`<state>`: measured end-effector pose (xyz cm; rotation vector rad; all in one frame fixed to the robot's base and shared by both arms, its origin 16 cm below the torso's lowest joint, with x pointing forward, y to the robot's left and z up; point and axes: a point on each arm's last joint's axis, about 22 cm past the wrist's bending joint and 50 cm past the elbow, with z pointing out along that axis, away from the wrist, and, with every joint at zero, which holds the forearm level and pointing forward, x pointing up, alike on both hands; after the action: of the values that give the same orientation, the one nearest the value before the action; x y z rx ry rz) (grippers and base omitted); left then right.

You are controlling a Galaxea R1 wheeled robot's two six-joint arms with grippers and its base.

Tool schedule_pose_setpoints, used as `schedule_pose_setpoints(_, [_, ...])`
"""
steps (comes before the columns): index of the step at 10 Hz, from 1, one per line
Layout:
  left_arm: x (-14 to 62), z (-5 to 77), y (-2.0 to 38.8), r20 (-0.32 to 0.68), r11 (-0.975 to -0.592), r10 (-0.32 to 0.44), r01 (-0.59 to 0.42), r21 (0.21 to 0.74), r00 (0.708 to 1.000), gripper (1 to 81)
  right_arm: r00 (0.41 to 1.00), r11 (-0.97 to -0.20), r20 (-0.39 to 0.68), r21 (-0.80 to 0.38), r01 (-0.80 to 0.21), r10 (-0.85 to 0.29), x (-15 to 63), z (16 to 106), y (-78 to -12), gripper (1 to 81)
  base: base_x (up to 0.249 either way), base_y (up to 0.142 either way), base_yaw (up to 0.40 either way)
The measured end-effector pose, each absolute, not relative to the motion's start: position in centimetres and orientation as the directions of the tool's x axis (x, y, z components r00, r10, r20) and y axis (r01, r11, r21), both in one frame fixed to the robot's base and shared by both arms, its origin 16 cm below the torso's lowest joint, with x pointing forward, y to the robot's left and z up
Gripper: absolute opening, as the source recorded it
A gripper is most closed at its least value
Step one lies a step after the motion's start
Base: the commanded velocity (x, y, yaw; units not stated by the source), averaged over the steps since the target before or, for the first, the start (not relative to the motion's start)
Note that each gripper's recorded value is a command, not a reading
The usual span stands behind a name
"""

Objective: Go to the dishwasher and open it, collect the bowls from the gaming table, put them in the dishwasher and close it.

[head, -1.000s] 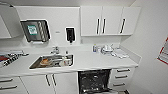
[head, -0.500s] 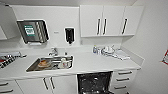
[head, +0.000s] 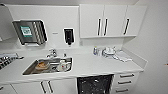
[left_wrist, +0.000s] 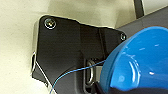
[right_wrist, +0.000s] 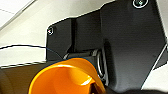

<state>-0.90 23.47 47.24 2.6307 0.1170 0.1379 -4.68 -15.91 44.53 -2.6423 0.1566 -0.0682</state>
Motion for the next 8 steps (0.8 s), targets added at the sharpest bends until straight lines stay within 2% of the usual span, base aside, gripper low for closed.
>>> schedule_pose_setpoints(8, [-0.94,47.24,23.43,0.075,-0.871,0.108,0.058,0.487,0.991,1.0,0.992,-0.874,0.021,-0.476,-0.098,-0.123,-4.66,44.53,-15.92,1.0,0.113,0.0,0.0])
